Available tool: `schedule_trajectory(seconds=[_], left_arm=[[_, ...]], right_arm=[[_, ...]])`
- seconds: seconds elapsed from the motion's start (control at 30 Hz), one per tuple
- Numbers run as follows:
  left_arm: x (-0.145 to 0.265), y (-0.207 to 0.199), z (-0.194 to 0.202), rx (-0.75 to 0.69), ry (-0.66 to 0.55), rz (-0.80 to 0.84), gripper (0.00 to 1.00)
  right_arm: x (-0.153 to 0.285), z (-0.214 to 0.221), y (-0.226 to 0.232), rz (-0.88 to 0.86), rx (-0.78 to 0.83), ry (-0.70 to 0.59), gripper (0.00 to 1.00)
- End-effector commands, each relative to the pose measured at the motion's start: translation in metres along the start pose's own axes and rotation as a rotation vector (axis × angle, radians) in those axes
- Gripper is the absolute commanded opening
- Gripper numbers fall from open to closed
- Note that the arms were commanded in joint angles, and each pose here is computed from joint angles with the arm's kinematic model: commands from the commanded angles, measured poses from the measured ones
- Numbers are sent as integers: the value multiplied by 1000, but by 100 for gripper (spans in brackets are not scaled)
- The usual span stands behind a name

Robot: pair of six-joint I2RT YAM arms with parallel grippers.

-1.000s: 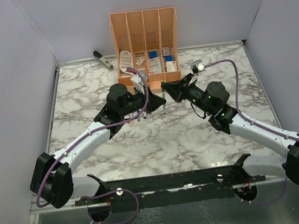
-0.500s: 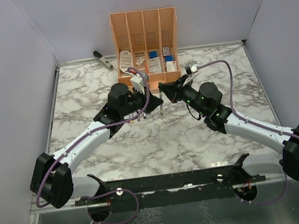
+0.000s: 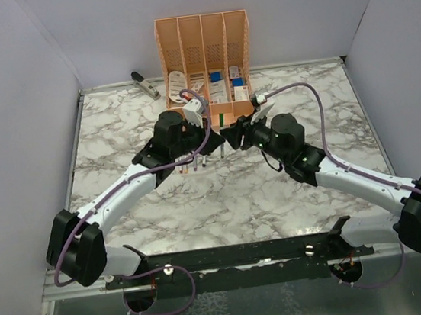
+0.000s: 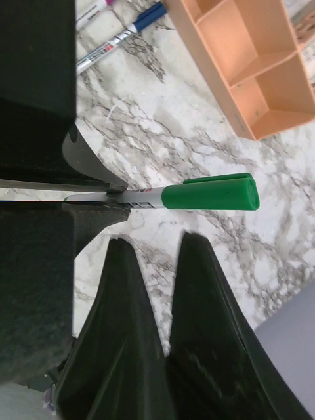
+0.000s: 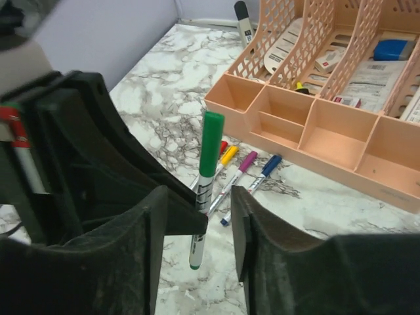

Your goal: Insert the pens into the pen caps

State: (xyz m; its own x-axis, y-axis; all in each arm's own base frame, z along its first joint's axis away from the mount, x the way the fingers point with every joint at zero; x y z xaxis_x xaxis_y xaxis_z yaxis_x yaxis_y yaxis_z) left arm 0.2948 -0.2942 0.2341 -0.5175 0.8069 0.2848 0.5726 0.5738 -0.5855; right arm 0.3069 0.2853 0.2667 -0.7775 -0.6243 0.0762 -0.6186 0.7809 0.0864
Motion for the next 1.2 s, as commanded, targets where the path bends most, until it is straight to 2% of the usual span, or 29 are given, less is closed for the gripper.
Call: schedule_trajectory(seconds=[0.0,0.2,0.33,0.53,0.8,1.17], left_arm=[[-10,40,38,88,110,-140,0],[-31,75,61,166,211,-285,0],[-55,102,71,196,276,-380,0],[-79,127,69,198,272,-471,0],[-90,160,77,202,333,-587,0],[-75,181,93,247,401,-709,0]], right_arm=[[12,-54,-11,79,40,-114,45],[34,-88,-28,181,60,-201,47],[48,-87,-46,286,61,-188,47],[65,-71,-61,363,73,-136,47],[80,-51,-68,405,40,-82,48],[79,-41,-72,431,31,-43,48]])
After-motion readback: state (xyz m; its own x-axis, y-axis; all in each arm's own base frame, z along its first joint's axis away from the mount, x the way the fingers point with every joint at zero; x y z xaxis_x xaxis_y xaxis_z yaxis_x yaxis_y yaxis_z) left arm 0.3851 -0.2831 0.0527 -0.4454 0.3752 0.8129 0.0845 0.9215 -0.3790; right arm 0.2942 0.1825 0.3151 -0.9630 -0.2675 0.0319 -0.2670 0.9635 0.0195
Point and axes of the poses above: each gripper's point midway between its finger pads, its own x axis back along the fingers, its own y axis along the line the jaws close on, z = x × y, the point moved 1 cm from there along x, back along the fingers, and after that the axes turned 12 degrees about x, right-handed, at the moved point
